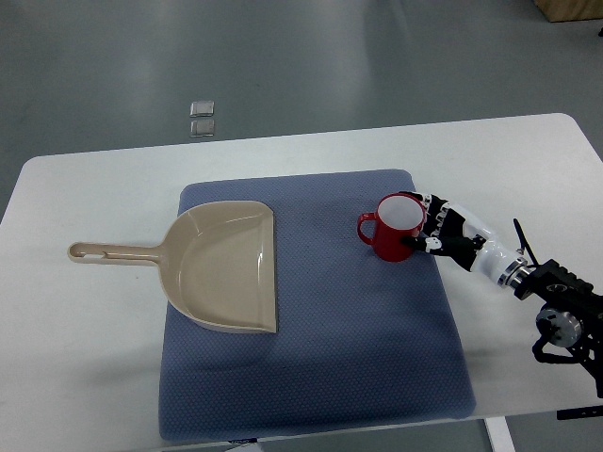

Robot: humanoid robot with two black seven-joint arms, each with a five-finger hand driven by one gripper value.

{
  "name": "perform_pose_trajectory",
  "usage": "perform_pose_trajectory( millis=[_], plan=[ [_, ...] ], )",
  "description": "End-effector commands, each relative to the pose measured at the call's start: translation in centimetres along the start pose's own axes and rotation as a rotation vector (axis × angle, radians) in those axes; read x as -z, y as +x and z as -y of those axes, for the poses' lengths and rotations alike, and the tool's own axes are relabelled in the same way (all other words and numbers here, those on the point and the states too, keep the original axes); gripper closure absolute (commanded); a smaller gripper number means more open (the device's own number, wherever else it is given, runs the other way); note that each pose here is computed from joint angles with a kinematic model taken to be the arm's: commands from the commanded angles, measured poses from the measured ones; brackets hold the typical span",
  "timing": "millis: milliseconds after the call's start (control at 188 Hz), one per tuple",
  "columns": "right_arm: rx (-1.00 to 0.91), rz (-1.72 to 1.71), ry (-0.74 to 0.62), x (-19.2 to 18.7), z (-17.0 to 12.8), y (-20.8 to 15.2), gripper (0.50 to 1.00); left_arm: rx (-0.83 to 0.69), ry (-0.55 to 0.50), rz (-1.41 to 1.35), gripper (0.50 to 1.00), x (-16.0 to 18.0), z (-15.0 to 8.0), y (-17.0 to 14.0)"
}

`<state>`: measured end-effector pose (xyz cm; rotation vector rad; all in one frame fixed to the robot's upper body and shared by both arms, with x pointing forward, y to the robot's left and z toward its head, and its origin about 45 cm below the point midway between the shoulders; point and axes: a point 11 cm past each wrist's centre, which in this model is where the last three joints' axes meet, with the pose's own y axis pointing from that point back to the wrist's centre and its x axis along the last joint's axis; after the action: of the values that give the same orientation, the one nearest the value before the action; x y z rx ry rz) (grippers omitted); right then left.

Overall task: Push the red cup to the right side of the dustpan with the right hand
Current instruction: 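Push the red mug with the right hand toward the dustpan's edge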

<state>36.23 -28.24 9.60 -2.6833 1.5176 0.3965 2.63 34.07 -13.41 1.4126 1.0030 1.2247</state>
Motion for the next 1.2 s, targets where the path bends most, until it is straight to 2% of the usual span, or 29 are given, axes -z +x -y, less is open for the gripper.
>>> perform_pose_trajectory(
  millis=[0,367,719,1049,1193],
  plan=[
    [-0.001,0.001,0.004,-0.1,0.4,-0.4,0.566,0.000,0.000,0.000,0.500,0.0,0.0,0.0],
    [0.025,0.019,0.016,-0.4,1.6,-2.1,0.566,0.003,0.000,0.002,0.500,0.0,0.0,-0.1],
    [0.077,0.006,0.006,-1.8,3.5,-5.5,0.566,0.006,0.000,0.002,0.500,0.0,0.0,-0.2],
    [0.128,0.004,0.038,-0.9,5.9,-8.3,0.566,0.006,0.000,0.004,0.500,0.0,0.0,-0.2],
    [0.154,-0.018,0.013,-1.7,6.2,-9.6,0.566,0.006,0.000,0.004,0.500,0.0,0.0,-0.2]
  ],
)
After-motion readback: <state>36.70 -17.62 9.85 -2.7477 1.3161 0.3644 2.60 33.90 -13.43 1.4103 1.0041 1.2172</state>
